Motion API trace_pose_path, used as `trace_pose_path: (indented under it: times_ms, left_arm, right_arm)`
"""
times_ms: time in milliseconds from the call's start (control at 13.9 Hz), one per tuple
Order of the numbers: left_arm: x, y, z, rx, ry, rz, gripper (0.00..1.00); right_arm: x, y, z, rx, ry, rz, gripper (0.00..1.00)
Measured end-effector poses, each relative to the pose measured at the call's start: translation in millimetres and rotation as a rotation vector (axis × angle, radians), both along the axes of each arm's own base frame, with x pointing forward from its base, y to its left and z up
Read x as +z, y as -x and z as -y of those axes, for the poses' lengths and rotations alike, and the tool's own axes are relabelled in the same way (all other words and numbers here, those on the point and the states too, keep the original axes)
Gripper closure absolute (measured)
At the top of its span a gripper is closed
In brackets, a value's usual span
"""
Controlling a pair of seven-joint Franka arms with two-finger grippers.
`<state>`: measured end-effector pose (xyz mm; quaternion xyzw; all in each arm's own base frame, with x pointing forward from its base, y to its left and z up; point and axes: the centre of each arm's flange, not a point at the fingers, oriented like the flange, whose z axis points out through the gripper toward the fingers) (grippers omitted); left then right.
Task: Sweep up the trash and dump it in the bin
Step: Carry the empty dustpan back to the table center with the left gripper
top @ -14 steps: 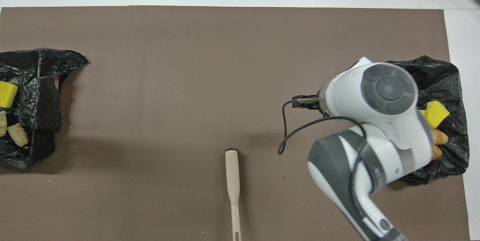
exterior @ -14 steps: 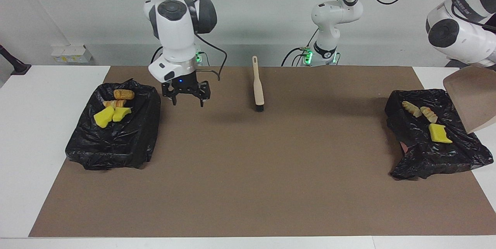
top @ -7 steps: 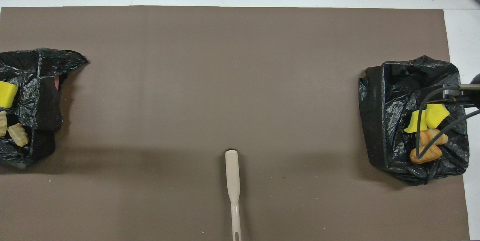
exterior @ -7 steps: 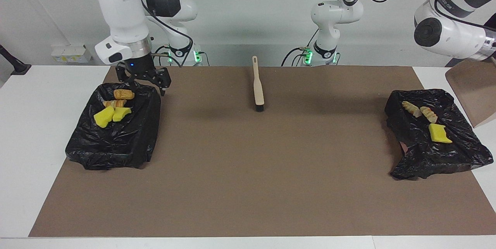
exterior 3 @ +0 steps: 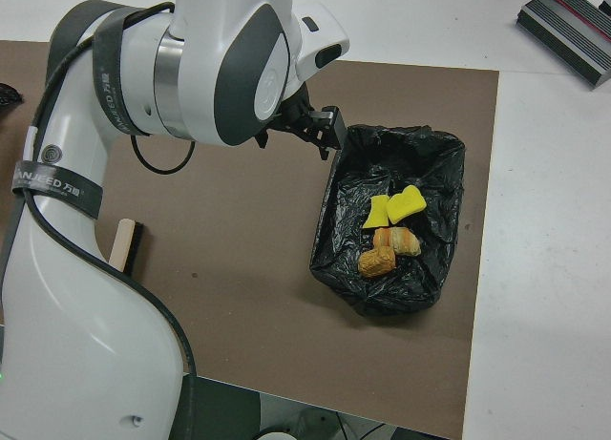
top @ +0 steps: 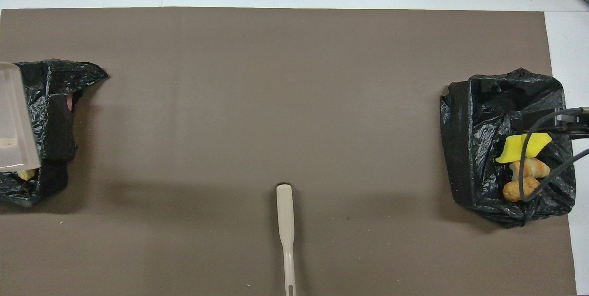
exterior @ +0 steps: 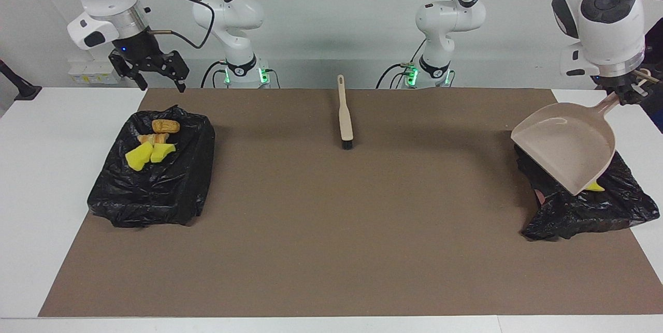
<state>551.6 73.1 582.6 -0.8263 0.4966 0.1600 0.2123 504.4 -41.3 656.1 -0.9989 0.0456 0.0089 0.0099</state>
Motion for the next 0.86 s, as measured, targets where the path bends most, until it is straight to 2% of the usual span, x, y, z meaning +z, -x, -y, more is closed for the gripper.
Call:
trace_pose_path:
  times_ms: [144,288,505,865]
  left_arm:
    - [-6.5,1.2,13.8,0.163,0.128,0.075,0.69]
    - [-11.2,3.2,34.8,0.291,0.212,0.114,0.69]
    - [-20.2,7.0,86.1,0.434,0.317,0.133,0.69]
    - [-39.8,22.3,202.5,0.557,0.378,0.144,0.69]
  right_arm:
    - [4.2,3.3,-0.9,0.002,0.003,0.005,0.0]
    - [3.3,3.2,-2.1,0.005,0.005,0.003,0.0]
    - [2.9,3.0,-3.8,0.008,0.005,0.002,0.0]
    - [2.8,2.5,-9.9,0.019,0.006,0.002,0.0]
